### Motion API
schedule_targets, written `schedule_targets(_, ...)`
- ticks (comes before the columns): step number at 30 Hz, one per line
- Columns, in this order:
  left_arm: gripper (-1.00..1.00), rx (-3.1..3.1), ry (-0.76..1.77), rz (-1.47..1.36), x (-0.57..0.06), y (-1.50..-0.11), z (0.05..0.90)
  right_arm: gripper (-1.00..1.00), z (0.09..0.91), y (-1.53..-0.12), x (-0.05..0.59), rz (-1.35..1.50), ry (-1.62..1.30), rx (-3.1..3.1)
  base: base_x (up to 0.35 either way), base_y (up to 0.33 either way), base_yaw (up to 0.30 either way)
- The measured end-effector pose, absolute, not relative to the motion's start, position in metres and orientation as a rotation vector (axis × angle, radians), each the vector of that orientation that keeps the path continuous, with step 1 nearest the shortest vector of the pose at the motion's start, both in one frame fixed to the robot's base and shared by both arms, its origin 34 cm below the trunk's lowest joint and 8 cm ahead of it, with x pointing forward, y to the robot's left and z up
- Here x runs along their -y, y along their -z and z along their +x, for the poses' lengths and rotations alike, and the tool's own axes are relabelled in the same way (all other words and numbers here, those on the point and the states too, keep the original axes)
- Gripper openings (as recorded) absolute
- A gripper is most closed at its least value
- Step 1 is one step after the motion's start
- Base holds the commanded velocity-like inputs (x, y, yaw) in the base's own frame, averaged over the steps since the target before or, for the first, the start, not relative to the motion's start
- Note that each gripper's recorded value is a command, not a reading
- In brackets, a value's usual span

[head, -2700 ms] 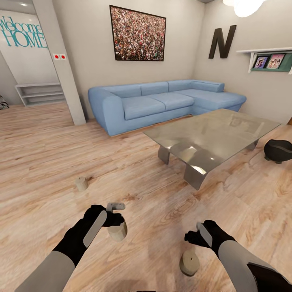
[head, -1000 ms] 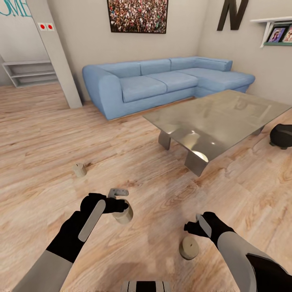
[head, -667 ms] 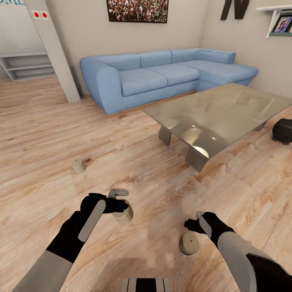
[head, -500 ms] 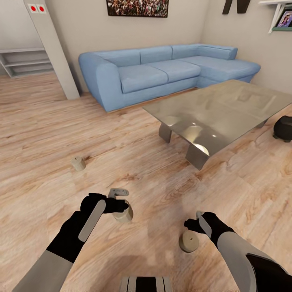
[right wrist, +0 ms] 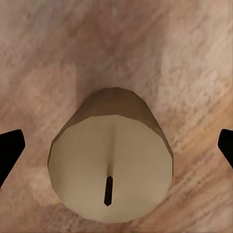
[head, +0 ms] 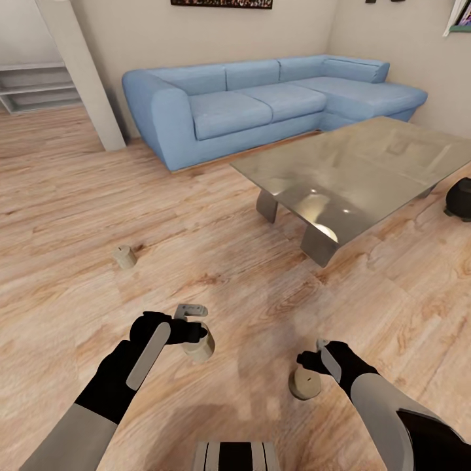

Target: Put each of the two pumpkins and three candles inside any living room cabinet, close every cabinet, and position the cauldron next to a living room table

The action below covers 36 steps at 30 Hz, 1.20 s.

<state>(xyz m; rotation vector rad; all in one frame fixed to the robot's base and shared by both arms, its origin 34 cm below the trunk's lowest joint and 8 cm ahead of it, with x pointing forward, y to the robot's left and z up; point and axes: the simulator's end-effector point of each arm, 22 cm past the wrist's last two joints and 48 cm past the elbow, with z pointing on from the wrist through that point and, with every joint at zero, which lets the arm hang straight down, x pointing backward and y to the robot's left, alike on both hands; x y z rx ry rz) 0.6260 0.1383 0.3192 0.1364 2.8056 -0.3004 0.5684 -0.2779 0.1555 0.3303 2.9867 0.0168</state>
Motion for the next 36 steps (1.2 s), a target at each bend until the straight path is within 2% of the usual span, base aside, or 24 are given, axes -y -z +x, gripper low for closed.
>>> schedule_targets(36,-1.00,-2.834,0.303,0.136,-0.138,-0.303,0.620,1.00,0.554,-0.139,0.261,0.330,-0.043,-3.029,0.000,0.000,0.000)
